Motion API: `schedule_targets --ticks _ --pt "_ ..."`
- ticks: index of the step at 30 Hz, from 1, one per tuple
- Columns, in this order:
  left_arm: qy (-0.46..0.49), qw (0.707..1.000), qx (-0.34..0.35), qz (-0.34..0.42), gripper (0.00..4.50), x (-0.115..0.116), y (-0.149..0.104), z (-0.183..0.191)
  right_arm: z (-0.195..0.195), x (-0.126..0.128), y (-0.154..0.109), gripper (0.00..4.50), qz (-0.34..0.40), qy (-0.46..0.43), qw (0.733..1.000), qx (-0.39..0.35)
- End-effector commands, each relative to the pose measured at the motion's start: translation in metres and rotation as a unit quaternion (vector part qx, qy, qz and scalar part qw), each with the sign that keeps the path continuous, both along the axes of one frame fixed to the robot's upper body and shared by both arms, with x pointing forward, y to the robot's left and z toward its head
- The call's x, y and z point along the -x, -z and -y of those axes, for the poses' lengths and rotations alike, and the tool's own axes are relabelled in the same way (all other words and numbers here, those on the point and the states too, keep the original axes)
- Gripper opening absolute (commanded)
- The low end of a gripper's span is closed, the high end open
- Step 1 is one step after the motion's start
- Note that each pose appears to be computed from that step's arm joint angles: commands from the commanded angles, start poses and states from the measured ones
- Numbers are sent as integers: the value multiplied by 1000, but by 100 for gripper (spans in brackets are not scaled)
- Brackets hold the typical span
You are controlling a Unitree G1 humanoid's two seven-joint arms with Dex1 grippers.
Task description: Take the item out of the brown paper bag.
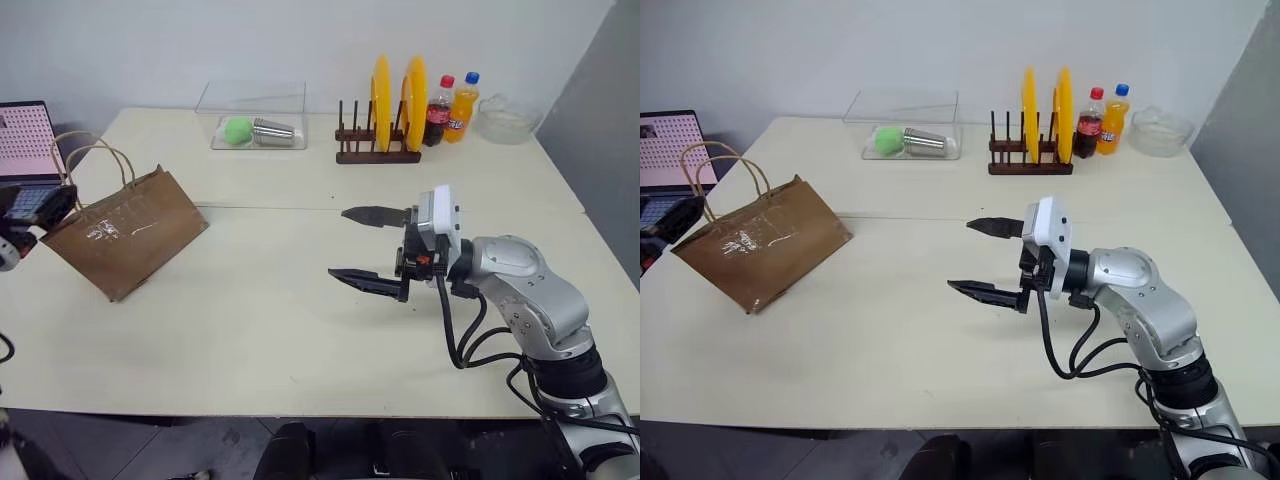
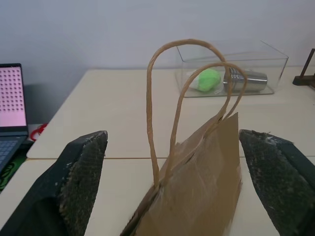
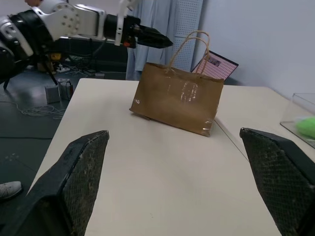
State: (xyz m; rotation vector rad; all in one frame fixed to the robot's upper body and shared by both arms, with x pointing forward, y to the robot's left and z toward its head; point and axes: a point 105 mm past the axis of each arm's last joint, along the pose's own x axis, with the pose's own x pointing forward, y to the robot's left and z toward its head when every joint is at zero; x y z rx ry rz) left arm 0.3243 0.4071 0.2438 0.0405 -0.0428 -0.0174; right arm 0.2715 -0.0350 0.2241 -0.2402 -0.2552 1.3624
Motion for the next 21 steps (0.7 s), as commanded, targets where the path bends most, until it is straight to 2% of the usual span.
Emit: schedule_targets --ticks 1,5,10,13,21 --pt "9 1000 -28 -12 449 -15 -10 -7 -1 6 -14 450 32 -2 999 -2" --pt "13 999 -42 -22 449 -34 -14 -5 -1 8 -16 450 37 0 999 2" --pt "16 999 -42 -12 449 -44 -23 -2 -1 10 -19 450 39 4 999 3" --pt "22 999 -42 -7 390 -44 -25 -1 0 10 -19 450 38 9 999 6" --pt "45 998 -50 11 134 -44 -44 5 3 11 -17 450 35 15 999 12"
